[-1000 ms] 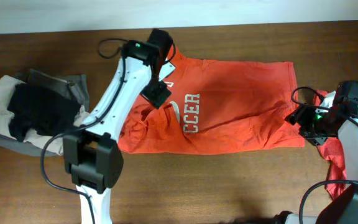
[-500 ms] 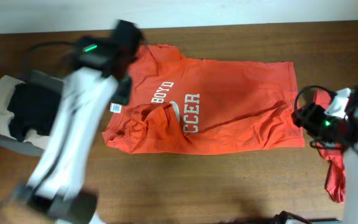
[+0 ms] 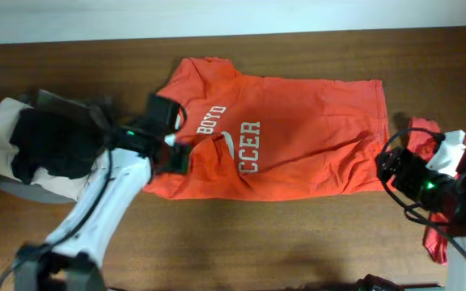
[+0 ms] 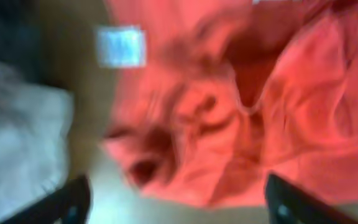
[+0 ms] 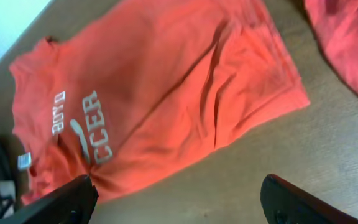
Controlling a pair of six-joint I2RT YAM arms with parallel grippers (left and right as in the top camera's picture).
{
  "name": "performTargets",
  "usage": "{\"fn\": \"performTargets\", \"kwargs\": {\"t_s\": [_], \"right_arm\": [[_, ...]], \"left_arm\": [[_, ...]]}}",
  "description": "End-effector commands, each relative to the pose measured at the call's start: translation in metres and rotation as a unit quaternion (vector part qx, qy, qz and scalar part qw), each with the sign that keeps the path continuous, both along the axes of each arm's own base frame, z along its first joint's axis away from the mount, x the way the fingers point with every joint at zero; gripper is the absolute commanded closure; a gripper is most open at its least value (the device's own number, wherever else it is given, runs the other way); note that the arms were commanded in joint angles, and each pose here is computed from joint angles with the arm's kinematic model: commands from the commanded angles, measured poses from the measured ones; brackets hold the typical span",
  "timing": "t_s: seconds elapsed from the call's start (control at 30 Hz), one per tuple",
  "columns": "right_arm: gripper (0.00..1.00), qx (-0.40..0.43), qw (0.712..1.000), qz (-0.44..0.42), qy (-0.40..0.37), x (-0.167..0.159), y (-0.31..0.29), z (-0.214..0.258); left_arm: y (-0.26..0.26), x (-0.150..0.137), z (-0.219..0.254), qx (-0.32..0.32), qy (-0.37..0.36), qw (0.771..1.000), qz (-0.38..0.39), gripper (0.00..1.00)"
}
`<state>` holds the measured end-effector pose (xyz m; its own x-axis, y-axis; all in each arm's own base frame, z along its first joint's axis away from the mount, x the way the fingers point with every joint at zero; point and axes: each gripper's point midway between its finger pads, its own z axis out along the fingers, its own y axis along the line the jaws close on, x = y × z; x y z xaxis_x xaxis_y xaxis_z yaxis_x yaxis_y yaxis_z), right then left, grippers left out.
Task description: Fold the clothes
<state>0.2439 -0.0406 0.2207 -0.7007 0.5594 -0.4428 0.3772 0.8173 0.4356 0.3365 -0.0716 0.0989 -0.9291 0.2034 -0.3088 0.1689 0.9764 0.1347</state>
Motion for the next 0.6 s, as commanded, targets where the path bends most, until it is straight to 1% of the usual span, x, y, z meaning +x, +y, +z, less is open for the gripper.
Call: {"fn": "performTargets", "kwargs": {"t_s": [0.0, 0.07, 0.1, 0.13, 0.2, 0.33, 0.37, 0.4, 0.43, 0.47, 0.57], "right_arm": [[0.11, -0.006, 0.999, 0.036, 0.003, 0.001, 0.004, -0.002], [0.11, -0.003, 0.999, 0.036, 0.008, 0.002, 0.004, -0.004], [0.11, -0.003, 0.999, 0.036, 0.008, 0.002, 0.004, -0.004], [0.11, -0.002, 0.999, 0.036, 0.009, 0.002, 0.004, -0.005], [0.11, -0.002, 0.999, 0.036, 0.010, 0.004, 0.003, -0.005], [0.11, 0.000, 0.999, 0.036, 0.013, 0.004, 0.003, -0.007], [0.11, 0.000, 0.999, 0.036, 0.014, 0.005, 0.002, -0.008], [0.11, 0.000, 0.999, 0.036, 0.014, 0.004, 0.003, -0.008], [0.11, 0.000, 0.999, 0.036, 0.014, 0.004, 0.003, -0.008], [0.11, 0.000, 0.999, 0.036, 0.014, 0.004, 0.003, -0.008], [0.10, 0.000, 0.999, 0.036, 0.014, 0.005, 0.002, -0.008]], "left_arm": [[-0.015, 0.007, -0.019, -0.050, 0.000, 0.997, -0.050, 0.09], [-0.014, 0.013, -0.032, -0.049, 0.003, 0.998, -0.050, 0.11], [-0.017, 0.017, -0.039, -0.051, 0.005, 0.996, -0.068, 0.11], [-0.020, 0.021, -0.046, -0.051, 0.006, 0.995, -0.088, 0.16], [-0.027, 0.029, -0.058, -0.055, 0.004, 0.991, -0.119, 0.20], [-0.030, 0.037, -0.086, -0.046, 0.014, 0.988, -0.147, 0.35], [-0.030, 0.037, -0.091, -0.044, 0.018, 0.987, -0.153, 0.42], [-0.030, 0.038, -0.095, -0.042, 0.019, 0.986, -0.158, 0.51], [-0.030, 0.041, -0.096, -0.040, 0.015, 0.986, -0.158, 0.56], [-0.031, 0.045, -0.095, -0.040, 0.007, 0.986, -0.159, 0.59], [-0.035, 0.063, -0.085, -0.041, -0.033, 0.986, -0.159, 0.62]]}}
